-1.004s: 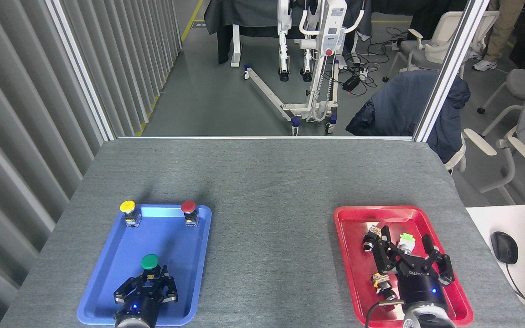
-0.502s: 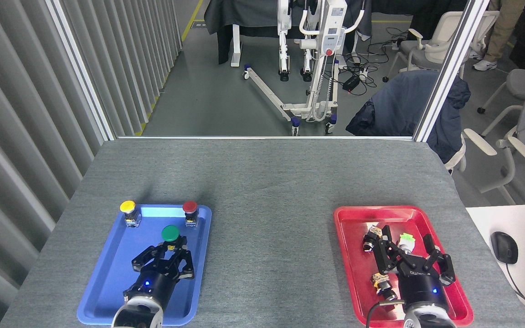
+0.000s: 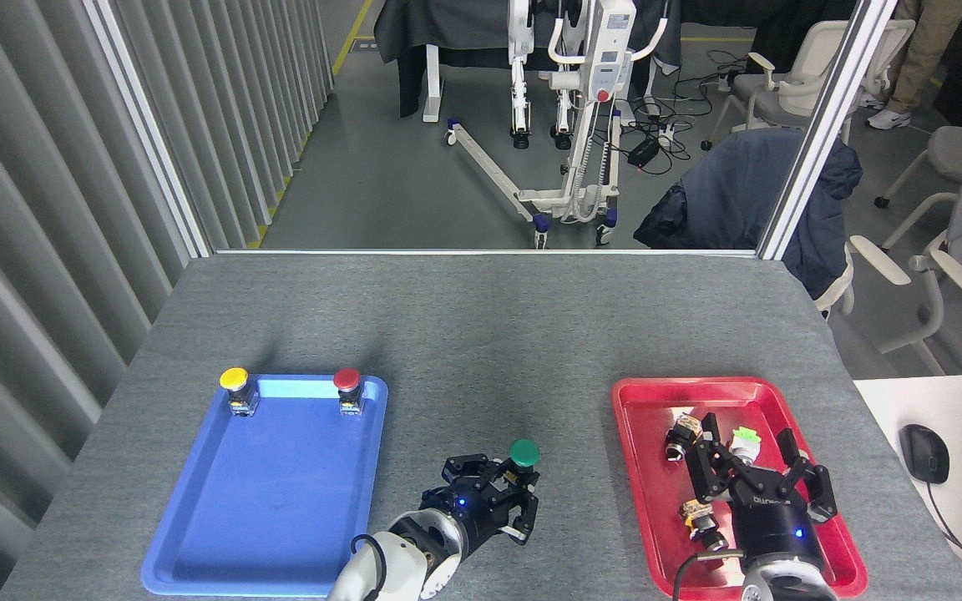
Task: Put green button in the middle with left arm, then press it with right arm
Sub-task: 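Carry the green button with the left gripper to the table middle, then release the green button and withdraw the left gripper to the blue tray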
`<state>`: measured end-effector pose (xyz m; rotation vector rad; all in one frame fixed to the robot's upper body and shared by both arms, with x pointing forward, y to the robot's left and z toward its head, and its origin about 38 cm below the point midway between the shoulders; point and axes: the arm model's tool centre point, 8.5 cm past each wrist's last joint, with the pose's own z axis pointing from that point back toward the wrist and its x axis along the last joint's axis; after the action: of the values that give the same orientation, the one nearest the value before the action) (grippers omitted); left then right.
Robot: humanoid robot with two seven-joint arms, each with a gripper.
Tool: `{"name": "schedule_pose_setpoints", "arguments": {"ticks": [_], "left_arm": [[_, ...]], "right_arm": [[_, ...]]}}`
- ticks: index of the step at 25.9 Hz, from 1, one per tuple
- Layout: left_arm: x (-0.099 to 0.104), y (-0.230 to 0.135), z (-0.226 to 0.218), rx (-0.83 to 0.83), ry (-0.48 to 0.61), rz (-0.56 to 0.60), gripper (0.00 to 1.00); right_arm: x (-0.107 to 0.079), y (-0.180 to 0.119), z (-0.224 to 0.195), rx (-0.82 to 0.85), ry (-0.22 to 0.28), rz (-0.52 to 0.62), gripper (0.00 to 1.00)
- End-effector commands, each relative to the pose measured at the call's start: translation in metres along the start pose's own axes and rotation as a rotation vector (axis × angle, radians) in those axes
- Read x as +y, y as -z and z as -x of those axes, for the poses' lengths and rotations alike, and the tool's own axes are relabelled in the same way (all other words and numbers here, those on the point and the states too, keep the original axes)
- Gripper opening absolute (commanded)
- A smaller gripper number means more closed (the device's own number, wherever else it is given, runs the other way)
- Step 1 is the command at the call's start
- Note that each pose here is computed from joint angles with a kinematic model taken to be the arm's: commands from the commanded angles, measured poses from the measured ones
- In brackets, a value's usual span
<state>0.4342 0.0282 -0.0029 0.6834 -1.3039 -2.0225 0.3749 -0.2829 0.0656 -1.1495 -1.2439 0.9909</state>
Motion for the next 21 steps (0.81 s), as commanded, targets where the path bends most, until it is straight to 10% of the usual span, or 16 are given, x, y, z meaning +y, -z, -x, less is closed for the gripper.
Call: {"name": "schedule_pose_setpoints", "arguments": {"ticks": [1,3,7,9,21], "left_arm": [[-0.009,0.004,-0.009,-0.026,0.024,0.032,0.0],[-0.01,0.004,-0.01,-0.026,0.024,0.04,0.09],[-0.009,0.004,-0.01,-0.016,0.03,0.039,0.75],[-0.009,0.004,-0.009,-0.009,0.03,0.032,0.89],[-0.029,-0.048,0.0,-0.038,0.064,-0.037,0.98]], "right_arm": [[0.0,0.0,0.001,0.0,-0.002,-0.001,1.0],[0.001,0.0,0.0,0.001,0.0,-0.003,1.0],[0.001,-0.001,0.0,0.001,0.0,-0.005,1.0],[0.002,-0.002,0.001,0.001,-0.001,-0.006,1.0],[0.002,-0.001,0.0,-0.002,-0.002,-0.006,1.0]]}}
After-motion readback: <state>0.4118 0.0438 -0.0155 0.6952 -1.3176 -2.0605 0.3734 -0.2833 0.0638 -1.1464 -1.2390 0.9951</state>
